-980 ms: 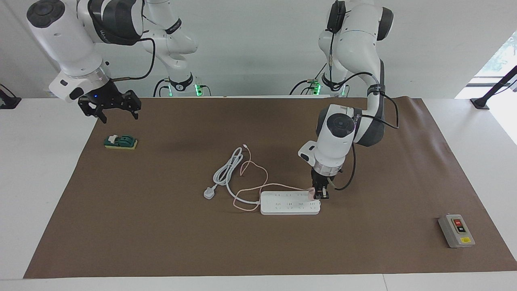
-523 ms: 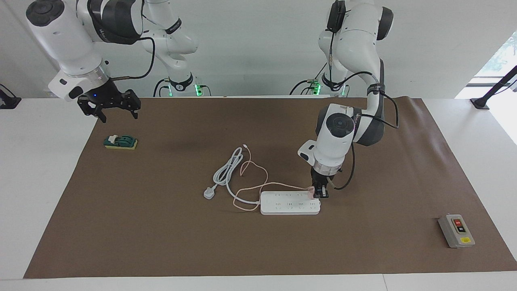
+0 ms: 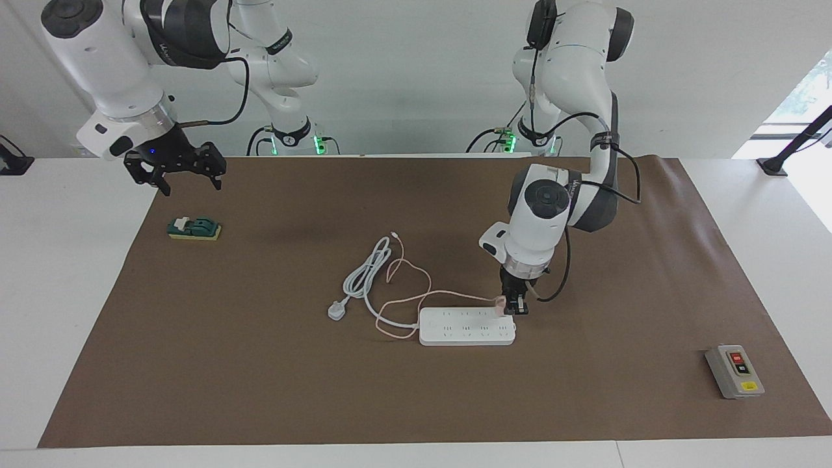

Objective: Plug charger into power strip
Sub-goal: 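Push the pink charger into the power strip socket with the left gripper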

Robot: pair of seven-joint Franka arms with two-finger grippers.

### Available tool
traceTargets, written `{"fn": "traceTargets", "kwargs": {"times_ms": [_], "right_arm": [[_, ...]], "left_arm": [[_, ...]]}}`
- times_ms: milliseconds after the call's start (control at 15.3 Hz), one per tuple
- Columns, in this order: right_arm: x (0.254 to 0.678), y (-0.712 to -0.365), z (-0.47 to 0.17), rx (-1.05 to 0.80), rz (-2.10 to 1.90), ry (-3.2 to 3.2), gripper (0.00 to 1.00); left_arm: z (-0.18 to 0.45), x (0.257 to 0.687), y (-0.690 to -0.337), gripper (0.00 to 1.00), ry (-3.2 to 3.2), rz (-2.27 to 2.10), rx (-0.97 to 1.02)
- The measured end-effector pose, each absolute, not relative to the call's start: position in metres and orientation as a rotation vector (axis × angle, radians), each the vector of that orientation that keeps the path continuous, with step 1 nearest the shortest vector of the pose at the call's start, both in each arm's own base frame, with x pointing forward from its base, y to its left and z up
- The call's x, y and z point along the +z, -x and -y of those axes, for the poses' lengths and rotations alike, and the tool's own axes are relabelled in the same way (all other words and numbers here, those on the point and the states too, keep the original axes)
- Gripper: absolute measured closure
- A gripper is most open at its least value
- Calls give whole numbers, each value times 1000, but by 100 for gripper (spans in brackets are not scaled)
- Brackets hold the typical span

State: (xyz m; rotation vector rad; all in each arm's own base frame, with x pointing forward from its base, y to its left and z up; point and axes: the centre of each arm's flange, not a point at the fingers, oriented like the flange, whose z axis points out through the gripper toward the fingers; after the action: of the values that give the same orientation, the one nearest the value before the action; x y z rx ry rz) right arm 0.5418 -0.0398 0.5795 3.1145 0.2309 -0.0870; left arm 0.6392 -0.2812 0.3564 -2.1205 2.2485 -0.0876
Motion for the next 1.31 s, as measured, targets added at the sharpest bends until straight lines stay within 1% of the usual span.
{"fn": "traceTargets", "kwargs": {"times_ms": [1046, 1307], "right_arm": [[579, -542, 40, -88, -231, -3115, 0], [579, -542, 40, -88, -231, -3115, 0]], "left_arm": [[283, 351, -637, 98, 2124, -2250, -104], [276, 350, -648, 98, 2180, -2287, -91]]}}
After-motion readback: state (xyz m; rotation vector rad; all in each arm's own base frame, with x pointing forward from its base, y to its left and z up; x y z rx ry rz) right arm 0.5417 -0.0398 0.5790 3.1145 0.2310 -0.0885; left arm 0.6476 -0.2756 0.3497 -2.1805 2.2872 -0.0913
